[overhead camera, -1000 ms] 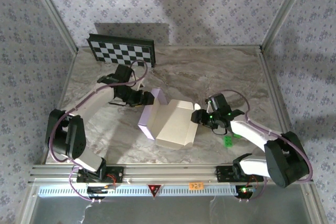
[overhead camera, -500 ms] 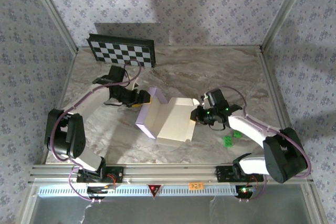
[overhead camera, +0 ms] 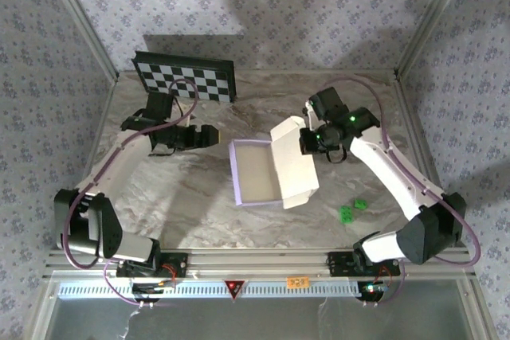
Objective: Fold the paper box
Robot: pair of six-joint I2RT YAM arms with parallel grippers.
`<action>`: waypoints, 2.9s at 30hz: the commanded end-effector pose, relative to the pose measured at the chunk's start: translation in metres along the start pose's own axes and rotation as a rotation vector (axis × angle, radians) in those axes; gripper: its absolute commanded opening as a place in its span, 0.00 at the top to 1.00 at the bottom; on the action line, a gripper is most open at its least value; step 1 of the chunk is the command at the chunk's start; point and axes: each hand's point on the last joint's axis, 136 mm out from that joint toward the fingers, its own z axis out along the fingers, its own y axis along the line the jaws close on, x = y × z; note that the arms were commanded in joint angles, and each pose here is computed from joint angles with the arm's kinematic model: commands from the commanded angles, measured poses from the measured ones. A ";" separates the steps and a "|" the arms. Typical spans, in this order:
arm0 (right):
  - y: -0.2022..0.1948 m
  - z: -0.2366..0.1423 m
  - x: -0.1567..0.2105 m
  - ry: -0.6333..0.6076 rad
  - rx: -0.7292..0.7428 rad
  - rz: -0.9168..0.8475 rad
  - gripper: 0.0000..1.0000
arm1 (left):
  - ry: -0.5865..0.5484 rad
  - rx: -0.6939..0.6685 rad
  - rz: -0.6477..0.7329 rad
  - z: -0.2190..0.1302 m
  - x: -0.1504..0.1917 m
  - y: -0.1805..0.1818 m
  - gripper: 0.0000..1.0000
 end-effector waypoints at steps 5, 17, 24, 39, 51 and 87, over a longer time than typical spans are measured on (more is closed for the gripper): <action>0.002 -0.018 0.007 0.182 0.266 -0.624 0.97 | -0.046 -0.033 0.033 -0.007 -0.009 0.005 0.12; 0.073 0.019 -0.021 0.208 0.126 -1.270 0.99 | -0.159 -0.116 0.083 -0.020 -0.009 0.019 0.09; 0.102 0.038 -0.054 0.110 0.072 -1.441 0.98 | -0.261 -0.141 0.069 -0.044 -0.017 0.028 0.00; 0.129 0.020 -0.095 -0.115 -0.051 -1.322 0.53 | -0.306 0.045 0.122 -0.047 -0.026 0.002 0.09; 0.075 -0.036 -0.100 -0.390 -0.082 -0.705 0.45 | -0.240 -0.009 0.260 -0.018 -0.008 -0.015 0.23; -0.016 0.049 -0.036 -0.662 -0.280 -0.388 0.46 | -0.220 0.062 0.311 0.051 -0.010 -0.021 0.47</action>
